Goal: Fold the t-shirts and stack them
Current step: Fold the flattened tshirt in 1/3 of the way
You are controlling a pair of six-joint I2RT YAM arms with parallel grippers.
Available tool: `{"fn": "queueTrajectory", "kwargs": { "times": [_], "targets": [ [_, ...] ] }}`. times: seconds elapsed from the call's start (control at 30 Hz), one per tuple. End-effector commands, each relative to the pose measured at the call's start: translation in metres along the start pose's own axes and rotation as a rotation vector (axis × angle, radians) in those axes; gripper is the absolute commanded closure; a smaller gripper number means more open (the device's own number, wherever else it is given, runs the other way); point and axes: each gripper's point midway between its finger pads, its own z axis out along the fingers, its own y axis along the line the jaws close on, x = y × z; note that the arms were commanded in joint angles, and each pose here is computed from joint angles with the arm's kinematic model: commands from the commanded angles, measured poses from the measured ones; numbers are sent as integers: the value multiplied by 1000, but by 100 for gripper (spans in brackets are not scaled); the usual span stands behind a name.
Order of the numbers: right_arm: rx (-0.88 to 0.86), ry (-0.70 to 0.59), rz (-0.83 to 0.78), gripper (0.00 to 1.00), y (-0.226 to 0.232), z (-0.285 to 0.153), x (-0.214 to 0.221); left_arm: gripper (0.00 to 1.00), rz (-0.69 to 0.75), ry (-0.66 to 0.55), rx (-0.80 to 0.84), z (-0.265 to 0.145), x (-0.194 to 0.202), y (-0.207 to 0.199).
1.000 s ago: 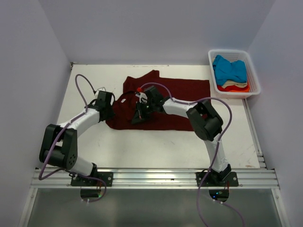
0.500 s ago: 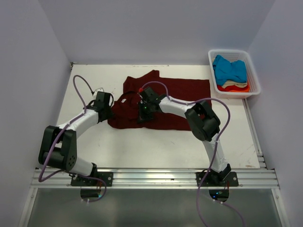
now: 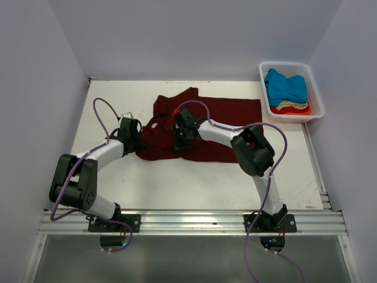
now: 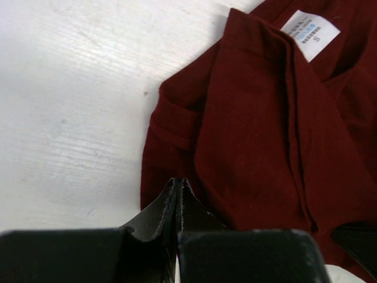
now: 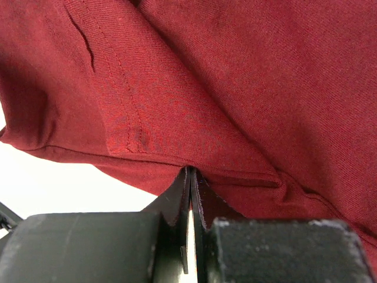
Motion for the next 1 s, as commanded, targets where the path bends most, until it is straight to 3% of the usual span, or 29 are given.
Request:
{"fn": "queueTrajectory", "kwargs": {
  "times": [0.0,0.43,0.63,0.97],
  "targets": [
    [193,74,-4,100,-51,6,24,100,-40,-56,99,7,-15,-21],
    [203,74,-19,100,-53,1,24,100,-66,-12,222,17,3,-40],
    [209,84,-16,100,-55,3,26,100,-39,113,222,6,28,-36],
    [226,100,-7,100,-59,6,30,100,16,178,198,-29,38,-23]
  ]
}}
